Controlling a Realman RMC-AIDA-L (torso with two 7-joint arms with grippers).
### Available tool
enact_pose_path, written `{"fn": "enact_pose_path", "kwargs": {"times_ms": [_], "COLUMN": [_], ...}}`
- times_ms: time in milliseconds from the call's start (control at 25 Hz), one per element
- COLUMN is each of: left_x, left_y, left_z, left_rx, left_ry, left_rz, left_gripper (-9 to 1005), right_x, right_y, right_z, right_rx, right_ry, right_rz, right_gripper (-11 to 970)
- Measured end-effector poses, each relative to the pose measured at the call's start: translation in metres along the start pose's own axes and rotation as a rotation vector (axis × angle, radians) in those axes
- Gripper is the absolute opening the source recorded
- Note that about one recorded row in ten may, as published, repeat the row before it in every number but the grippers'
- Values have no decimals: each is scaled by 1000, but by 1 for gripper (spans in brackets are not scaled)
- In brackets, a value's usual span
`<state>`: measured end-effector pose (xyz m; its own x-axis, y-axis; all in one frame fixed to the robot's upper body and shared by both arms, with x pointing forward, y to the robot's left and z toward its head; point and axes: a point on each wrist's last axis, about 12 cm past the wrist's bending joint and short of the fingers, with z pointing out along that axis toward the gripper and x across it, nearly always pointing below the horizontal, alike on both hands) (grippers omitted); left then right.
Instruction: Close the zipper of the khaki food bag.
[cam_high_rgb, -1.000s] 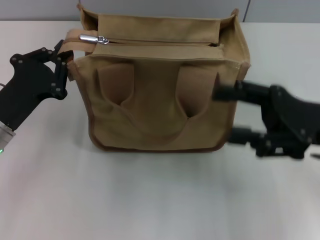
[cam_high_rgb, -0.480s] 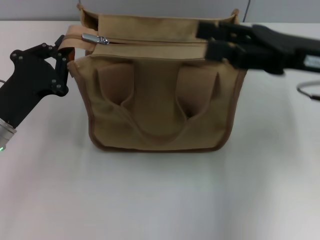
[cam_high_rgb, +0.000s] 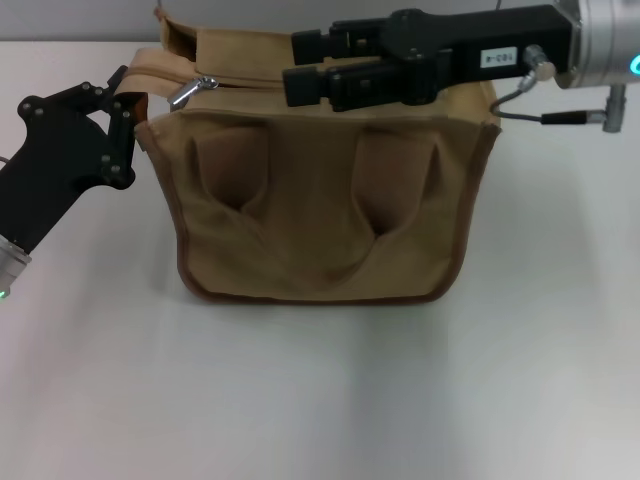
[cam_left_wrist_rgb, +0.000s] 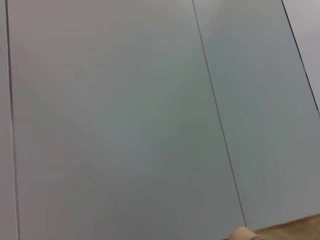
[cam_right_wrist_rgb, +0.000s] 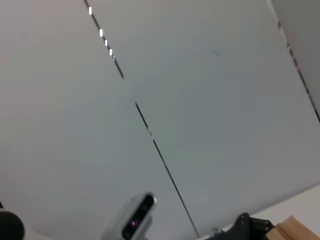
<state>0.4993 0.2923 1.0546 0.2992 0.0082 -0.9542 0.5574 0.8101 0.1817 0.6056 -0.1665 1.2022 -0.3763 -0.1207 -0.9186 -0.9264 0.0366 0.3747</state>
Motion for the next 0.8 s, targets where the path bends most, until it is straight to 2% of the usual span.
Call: {"fn": "enact_pose_path", "kwargs": {"times_ms": [200, 640, 800], "left_x": [0, -2, -3], "left_y": [1, 0, 1], "left_z": [-1, 0, -1], "left_rx": [-8, -7, -17], "left_ry": [-1, -23, -28], "left_rz": [0, 0, 5], "left_gripper": [17, 18, 18], "right_x": [-9, -27, -30], "right_y": [-2, -6, -8], "right_z": [7, 24, 30], "right_rx": [6, 41, 61], "right_ry": [17, 161, 201], "right_rz": [14, 283, 330], "right_gripper": [809, 810, 810]}}
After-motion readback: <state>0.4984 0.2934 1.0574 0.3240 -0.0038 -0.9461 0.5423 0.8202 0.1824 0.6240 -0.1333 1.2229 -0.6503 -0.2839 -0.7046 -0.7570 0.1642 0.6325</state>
